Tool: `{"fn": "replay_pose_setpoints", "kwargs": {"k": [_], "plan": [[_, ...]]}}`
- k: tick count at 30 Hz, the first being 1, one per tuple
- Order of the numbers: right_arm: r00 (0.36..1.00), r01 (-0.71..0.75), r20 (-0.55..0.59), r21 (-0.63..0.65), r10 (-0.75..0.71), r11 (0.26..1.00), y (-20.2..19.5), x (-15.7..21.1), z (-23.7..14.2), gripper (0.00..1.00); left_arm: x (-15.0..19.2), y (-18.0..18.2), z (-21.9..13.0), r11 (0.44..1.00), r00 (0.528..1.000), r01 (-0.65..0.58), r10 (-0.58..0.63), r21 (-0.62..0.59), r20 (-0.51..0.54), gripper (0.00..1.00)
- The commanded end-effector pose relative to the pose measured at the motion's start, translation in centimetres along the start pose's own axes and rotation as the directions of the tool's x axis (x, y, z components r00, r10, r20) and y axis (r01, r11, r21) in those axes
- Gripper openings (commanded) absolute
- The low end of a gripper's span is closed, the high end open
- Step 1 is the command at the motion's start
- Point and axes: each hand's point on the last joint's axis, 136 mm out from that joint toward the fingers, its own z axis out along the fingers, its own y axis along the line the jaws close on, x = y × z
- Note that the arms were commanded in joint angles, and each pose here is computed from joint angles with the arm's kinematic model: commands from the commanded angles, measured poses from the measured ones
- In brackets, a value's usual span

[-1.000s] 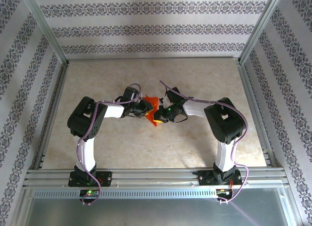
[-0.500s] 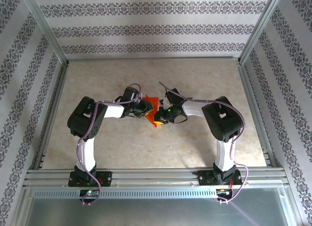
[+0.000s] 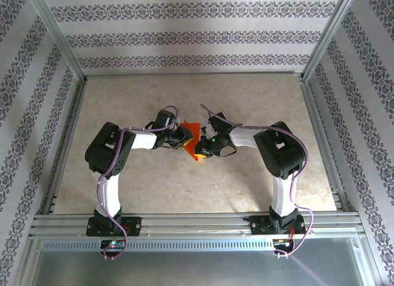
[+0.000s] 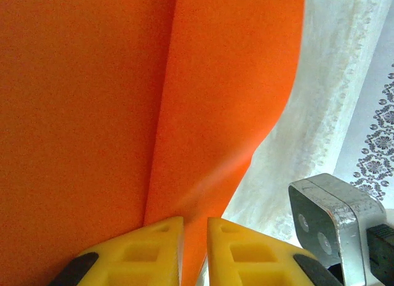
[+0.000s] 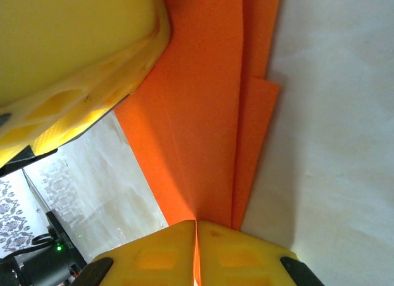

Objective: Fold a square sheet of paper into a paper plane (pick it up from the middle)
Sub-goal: Fourth fold the wing at the center of the table.

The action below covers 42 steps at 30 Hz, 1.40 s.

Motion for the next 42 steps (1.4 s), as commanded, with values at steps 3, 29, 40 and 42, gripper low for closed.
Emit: {"fn": "replay_pose_setpoints", "kwargs": {"k": [3, 29, 40, 42], "plan": [[1.0, 0.002, -0.024, -0.008, -0.002, 1.0, 0.8, 1.2, -0.9, 0.11, 1.5, 4.3, 0.6, 0.987, 0.998, 0.055, -0.06, -0.151, -0.028, 0.18], [0.998, 0.032, -0.06, 0.052, -0.028, 0.998, 0.4, 3.1, -0.3, 0.11, 1.7, 5.1, 0.6, 0.982, 0.997, 0.071, -0.076, -0.177, -0.022, 0.18], [0.995, -0.008, -0.098, 0.139, 0.022, 0.99, -2.5, 4.1, 1.5, 0.1, 1.7, 5.1, 0.6, 0.982, 0.997, 0.073, -0.078, -0.176, -0.021, 0.18], [0.996, -0.001, -0.087, 0.135, 0.013, 0.991, -2.2, 3.8, 1.2, 0.1, 1.7, 5.2, 0.5, 0.981, 0.997, 0.074, -0.079, -0.177, -0.021, 0.18]]}}
